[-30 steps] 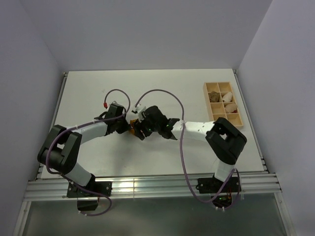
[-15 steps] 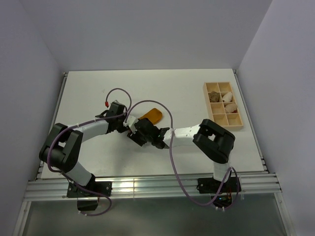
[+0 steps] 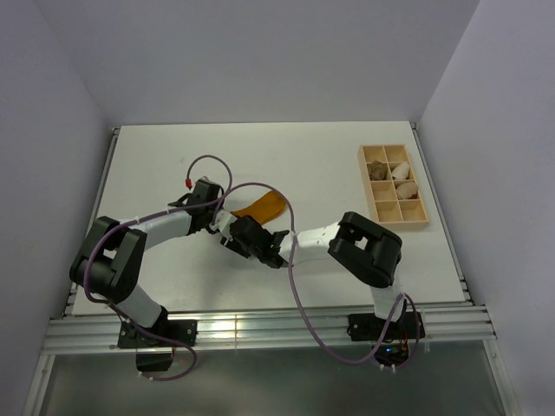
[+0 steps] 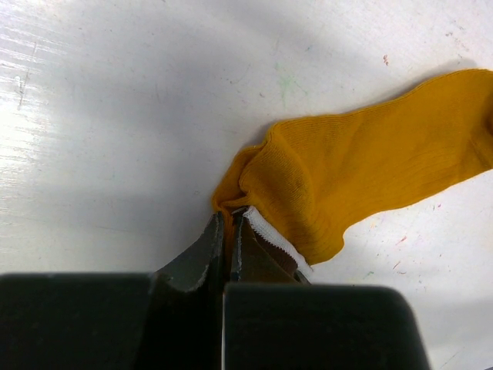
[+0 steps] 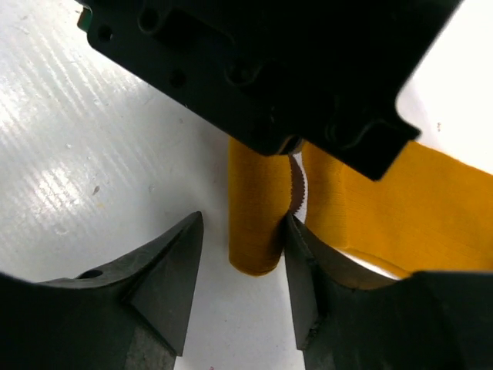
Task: Roll the socks
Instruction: Roll the sock at the center of the board.
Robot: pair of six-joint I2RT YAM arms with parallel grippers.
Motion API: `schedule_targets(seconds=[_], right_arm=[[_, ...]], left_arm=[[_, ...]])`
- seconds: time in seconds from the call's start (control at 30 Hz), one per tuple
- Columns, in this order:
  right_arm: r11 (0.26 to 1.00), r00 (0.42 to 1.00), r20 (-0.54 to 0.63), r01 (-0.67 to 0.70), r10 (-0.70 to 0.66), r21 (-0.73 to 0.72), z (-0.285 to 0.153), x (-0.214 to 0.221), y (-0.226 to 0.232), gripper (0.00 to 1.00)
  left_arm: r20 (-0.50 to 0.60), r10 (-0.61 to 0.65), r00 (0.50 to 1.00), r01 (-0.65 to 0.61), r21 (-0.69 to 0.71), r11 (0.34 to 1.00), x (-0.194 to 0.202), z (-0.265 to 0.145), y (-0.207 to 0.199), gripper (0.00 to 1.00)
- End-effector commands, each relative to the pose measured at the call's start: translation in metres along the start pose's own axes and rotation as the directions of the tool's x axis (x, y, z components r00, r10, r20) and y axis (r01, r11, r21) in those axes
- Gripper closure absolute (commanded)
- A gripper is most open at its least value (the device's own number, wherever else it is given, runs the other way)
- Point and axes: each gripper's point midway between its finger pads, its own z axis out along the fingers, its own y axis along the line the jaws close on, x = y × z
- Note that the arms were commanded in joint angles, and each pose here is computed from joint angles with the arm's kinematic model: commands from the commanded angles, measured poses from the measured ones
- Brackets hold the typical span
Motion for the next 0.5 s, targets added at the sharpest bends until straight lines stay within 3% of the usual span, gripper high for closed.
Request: schedule_targets(seconds=[0.0, 0.07, 0.17, 0.3, 0.4, 0.47], right_arm=[[0.999, 0.999, 0.037, 0.017, -0.018, 0.034, 0.006, -0.017, -0.001, 0.49], [0.999, 1.0, 0.017, 0.024, -0.024, 0.047, 0.009, -0.01, 0.0, 0.54], [0.998, 1.0, -0.003, 0.022, -0.022, 0.061, 0.013, -0.003, -0.001, 0.7], [0.999, 1.0, -0.021, 0.014, -0.013, 0.046, 0.014, 0.005, 0.004, 0.98], [1.0, 0.999, -0.033, -0.01, 0.011, 0.012, 0.013, 0.009, 0.009, 1.0], [0.999, 0.998, -0.042, -0.04, 0.04, -0.013, 0.012, 0.012, 0.01, 1.0]], left_arm=[[-0.042, 0.021, 0.999, -0.022, -0.022, 1.0, 0.009, 0.002, 0.003, 1.0], [-0.042, 0.021, 0.999, -0.022, -0.02, 1.0, 0.009, 0.002, 0.003, 1.0], [-0.04, 0.016, 0.999, -0.017, -0.018, 1.0, 0.009, 0.002, 0.002, 1.0], [-0.046, 0.0, 0.999, 0.001, 0.002, 1.0, 0.011, -0.001, -0.001, 0.99], [-0.043, -0.02, 0.999, 0.021, 0.022, 1.0, 0.012, -0.003, -0.003, 0.9], [-0.029, -0.037, 0.999, 0.038, 0.026, 0.999, 0.01, -0.004, -0.003, 0.75]])
